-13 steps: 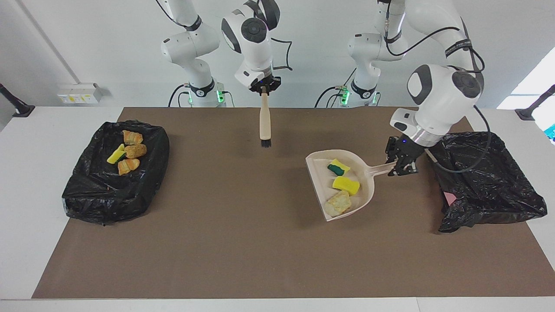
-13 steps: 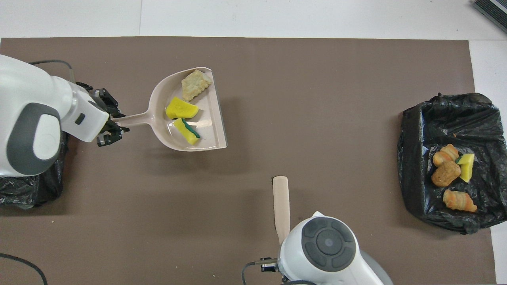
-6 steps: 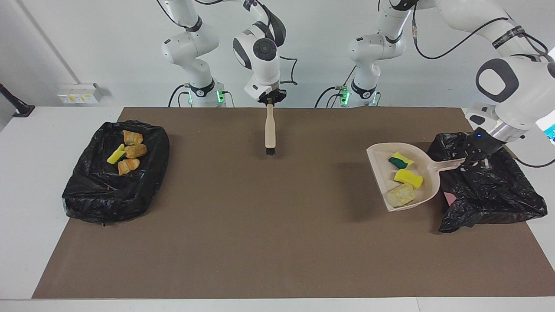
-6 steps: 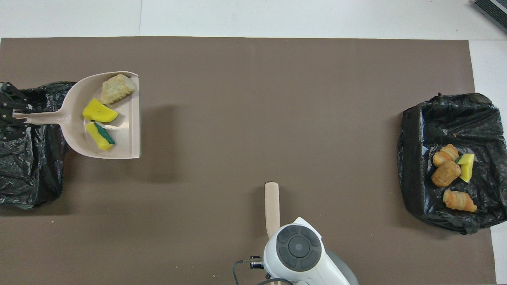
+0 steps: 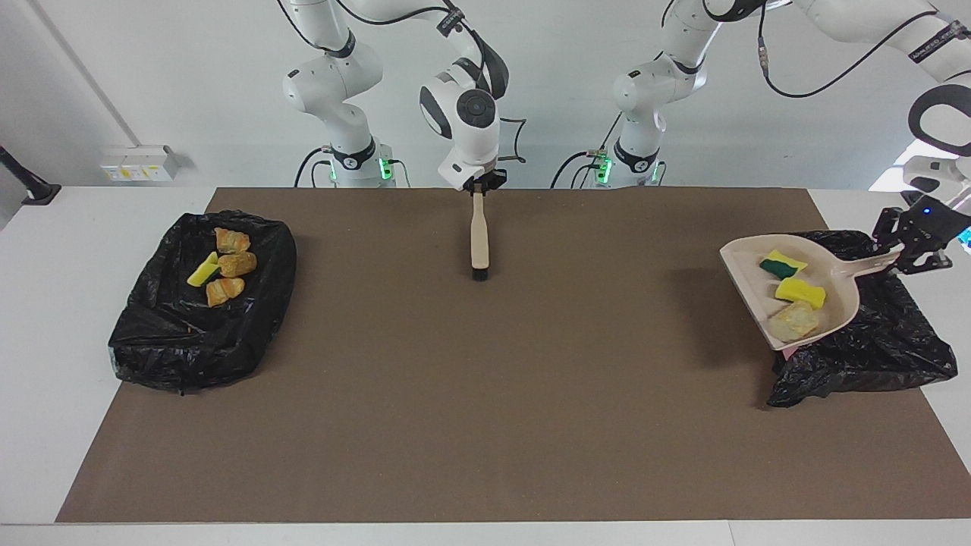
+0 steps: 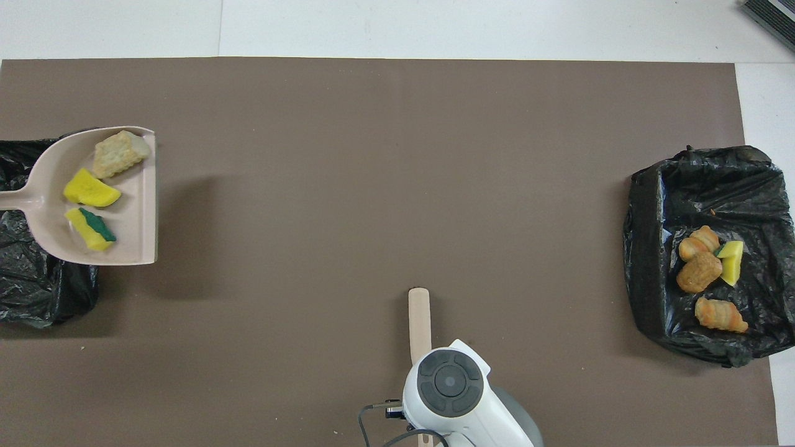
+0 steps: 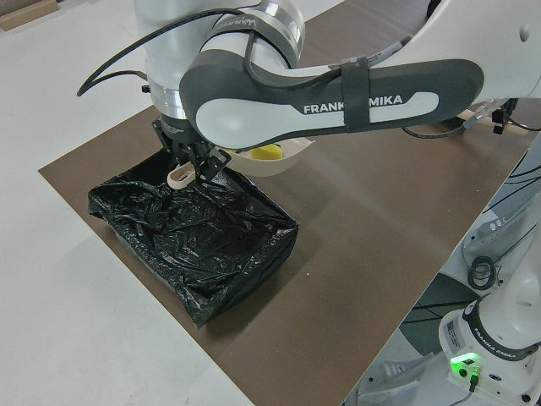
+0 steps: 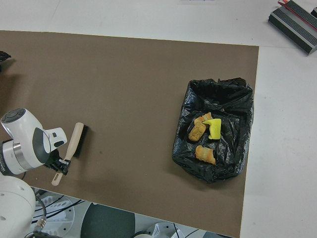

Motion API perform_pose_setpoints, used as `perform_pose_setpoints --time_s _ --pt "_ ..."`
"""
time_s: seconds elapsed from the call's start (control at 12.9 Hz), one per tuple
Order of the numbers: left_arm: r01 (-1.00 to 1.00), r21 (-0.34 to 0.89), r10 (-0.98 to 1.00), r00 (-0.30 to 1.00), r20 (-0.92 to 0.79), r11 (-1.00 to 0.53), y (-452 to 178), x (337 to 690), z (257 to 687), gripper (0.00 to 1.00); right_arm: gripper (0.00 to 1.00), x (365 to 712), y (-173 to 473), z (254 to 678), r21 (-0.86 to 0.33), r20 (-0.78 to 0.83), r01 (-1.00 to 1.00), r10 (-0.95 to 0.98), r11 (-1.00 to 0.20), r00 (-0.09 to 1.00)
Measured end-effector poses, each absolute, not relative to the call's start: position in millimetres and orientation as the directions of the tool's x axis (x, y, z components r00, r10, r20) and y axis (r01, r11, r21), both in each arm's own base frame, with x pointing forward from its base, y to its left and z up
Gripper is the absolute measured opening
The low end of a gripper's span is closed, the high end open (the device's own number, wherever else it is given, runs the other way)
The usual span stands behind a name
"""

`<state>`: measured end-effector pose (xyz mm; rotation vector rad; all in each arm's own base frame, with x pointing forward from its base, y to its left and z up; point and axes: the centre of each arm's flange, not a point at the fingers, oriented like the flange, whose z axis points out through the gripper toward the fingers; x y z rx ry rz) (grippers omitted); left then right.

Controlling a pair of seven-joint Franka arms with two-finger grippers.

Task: Sweep and dump trash in bin
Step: 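Carry the loaded dustpan with the left gripper over the nearby trash bag, then tip the dustpan into the bag while the right gripper sets the brush down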

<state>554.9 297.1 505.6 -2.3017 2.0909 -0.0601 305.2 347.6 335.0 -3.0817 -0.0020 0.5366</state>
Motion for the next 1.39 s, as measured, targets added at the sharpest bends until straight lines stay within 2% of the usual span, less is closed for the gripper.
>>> perform_pose_setpoints --time_s 0.15,0.23,0.31,0.46,0.62,0.7,1.0,1.39 --pt "-0.996 -0.052 -0.995 0.07 -0.072 -0.066 327.7 544.3 518.2 0.31 0.27 305.6 346.4 329.3 -0.019 -0.326 -0.007 -0.001 -1.0 0.946" --pt "-0.997 -0.065 -0.991 0.054 -0.122 -0.047 332.2 547.5 521.5 0.31 0.35 304.4 347.2 327.6 -0.017 -0.327 -0.005 0.001 -1.0 0.945" --pt "-0.997 -0.076 -0.982 0.036 -0.186 -0.022 336.3 551.7 523.5 0.31 0.44 302.0 349.9 327.3 -0.017 -0.327 0.003 0.009 -1.0 0.945" --pt "-0.997 -0.074 -0.94 -0.007 -0.34 0.035 342.3 561.2 525.8 0.31 0.7 303.0 357.2 336.1 -0.032 -0.315 0.013 0.022 -0.999 0.949" --pt "-0.996 -0.037 -0.883 -0.049 -0.467 0.075 338.2 570.7 526.3 0.31 0.93 318.0 362.6 358.0 -0.065 -0.287 0.0 0.019 -0.998 0.958" --pt "-0.996 -0.017 -0.849 -0.063 -0.525 0.084 329.5 576.9 526.5 0.31 1.0 330.0 361.4 371.4 -0.083 -0.271 -0.017 0.006 -0.996 0.962" --pt "-0.995 -0.001 -0.7 -0.067 -0.711 0.096 269.8 598.1 530.8 0.31 1.0 382.8 333.6 424.6 -0.152 -0.218 -0.042 -0.008 -0.987 0.976" --pt "-0.993 -0.038 -0.602 -0.04 -0.797 0.116 256.7 577.8 587.6 0.31 1.0 428.1 280.4 475.9 -0.198 -0.208 0.03 0.072 -0.98 0.975"
